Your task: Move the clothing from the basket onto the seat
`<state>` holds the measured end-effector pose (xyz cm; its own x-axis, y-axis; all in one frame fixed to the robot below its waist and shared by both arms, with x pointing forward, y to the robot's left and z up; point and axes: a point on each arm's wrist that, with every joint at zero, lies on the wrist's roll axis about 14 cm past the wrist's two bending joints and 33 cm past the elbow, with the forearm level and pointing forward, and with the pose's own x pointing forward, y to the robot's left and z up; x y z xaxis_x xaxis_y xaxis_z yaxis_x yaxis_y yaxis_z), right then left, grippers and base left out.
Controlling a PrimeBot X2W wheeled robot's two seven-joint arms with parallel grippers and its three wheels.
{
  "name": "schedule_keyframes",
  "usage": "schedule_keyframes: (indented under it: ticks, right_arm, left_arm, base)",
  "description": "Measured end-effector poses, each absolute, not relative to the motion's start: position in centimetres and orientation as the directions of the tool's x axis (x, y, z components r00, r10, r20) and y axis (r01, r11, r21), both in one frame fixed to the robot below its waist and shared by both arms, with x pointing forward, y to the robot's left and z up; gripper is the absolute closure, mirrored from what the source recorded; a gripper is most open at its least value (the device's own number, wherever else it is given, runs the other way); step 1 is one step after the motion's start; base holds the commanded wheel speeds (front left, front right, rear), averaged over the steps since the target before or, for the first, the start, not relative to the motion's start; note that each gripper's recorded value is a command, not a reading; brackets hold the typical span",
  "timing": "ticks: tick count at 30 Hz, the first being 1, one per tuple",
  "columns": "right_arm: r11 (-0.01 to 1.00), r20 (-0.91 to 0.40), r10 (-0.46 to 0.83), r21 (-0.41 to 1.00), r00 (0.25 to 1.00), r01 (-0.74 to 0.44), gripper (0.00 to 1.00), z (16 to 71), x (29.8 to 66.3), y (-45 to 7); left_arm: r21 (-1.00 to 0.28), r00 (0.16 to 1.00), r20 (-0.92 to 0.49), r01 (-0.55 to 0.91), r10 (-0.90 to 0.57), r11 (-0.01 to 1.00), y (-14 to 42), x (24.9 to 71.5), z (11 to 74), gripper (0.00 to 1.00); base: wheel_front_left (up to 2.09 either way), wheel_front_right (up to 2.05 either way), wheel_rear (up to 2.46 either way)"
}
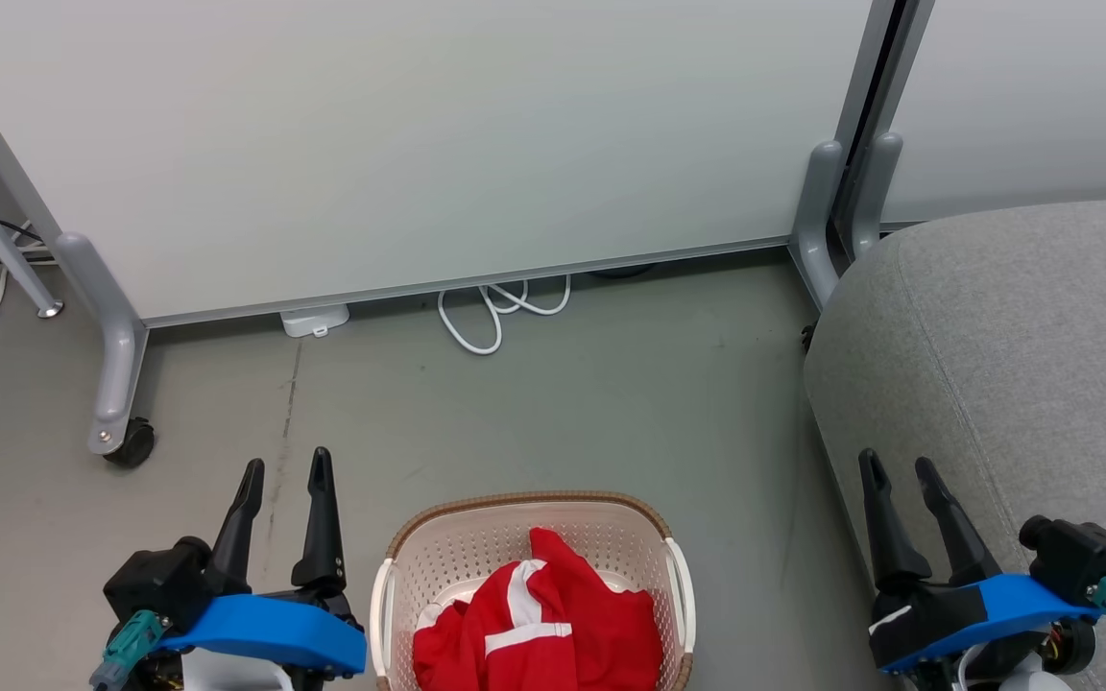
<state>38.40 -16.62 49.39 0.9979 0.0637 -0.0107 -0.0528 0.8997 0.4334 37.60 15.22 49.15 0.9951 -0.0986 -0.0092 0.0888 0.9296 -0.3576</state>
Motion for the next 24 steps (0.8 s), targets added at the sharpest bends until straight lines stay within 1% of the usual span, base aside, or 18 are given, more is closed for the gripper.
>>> schedule_keyframes:
  ticks: [24]
  right_arm:
    - [0.964, 0.012, 0.096, 0.247, 0.995, -0.096, 0.00, 49.8, 38.4, -16.1]
  left_arm:
    - [-0.259, 0.990, 0.040, 0.141, -0.135, 0.956, 14.2, 37.5, 49.8, 0.00]
  base:
    - [0.00, 0.00, 0.00]
